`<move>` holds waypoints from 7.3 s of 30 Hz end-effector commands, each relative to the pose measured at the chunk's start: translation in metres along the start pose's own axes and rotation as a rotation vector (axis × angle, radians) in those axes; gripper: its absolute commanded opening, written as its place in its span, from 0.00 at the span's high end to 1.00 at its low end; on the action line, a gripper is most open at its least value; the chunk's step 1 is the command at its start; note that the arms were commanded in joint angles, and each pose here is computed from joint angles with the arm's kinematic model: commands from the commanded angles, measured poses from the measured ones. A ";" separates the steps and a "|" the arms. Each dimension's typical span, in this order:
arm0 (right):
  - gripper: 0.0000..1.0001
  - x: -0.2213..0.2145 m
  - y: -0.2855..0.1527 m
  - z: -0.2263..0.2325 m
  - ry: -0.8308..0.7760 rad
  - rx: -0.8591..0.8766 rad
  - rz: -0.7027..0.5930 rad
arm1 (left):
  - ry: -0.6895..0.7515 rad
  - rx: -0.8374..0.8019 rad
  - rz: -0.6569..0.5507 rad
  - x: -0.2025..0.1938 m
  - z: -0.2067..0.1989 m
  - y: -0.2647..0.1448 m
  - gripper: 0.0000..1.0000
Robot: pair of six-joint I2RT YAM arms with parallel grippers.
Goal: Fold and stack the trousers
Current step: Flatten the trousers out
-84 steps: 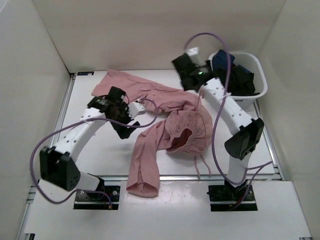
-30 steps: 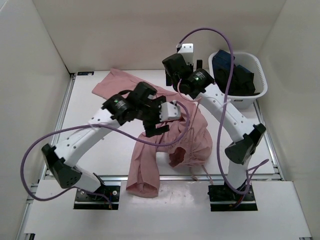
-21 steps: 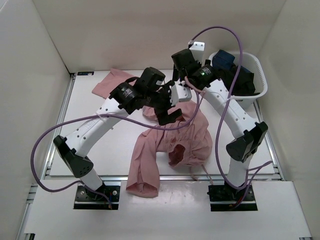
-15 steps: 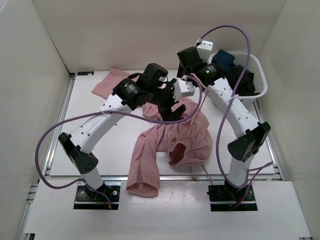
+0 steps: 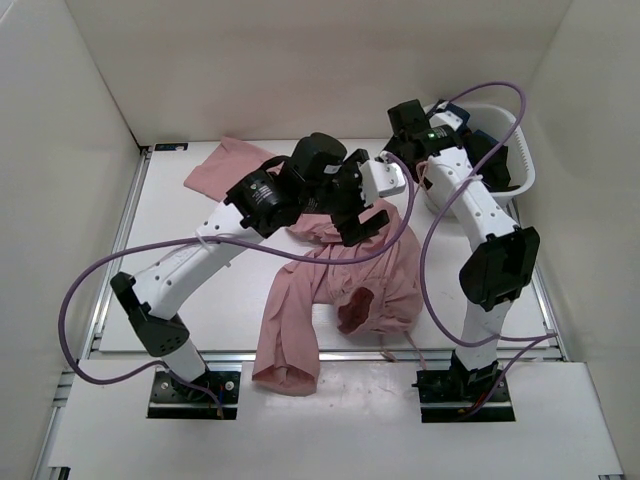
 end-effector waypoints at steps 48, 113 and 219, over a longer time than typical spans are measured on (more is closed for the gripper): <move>0.07 -0.022 -0.024 -0.104 -0.193 -0.222 -0.055 | 0.184 0.389 -0.133 0.030 0.020 -0.127 0.86; 0.01 -0.070 -0.060 -0.127 -0.435 0.126 0.431 | -0.021 -0.548 0.418 -0.195 -0.113 0.016 0.00; 0.99 -0.141 -0.089 -0.159 -0.910 -0.279 0.265 | -0.638 0.604 1.044 -0.445 0.084 -0.231 0.86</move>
Point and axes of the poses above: each gripper's point midway between its finger pads, its own y axis out along the fingers, its own z axis along the line the jaws close on, x = y × z, the point moved 10 cm from there along -y, back along the fingers, and after that the axes turned 2 degrees about y, right-handed, at the moved point
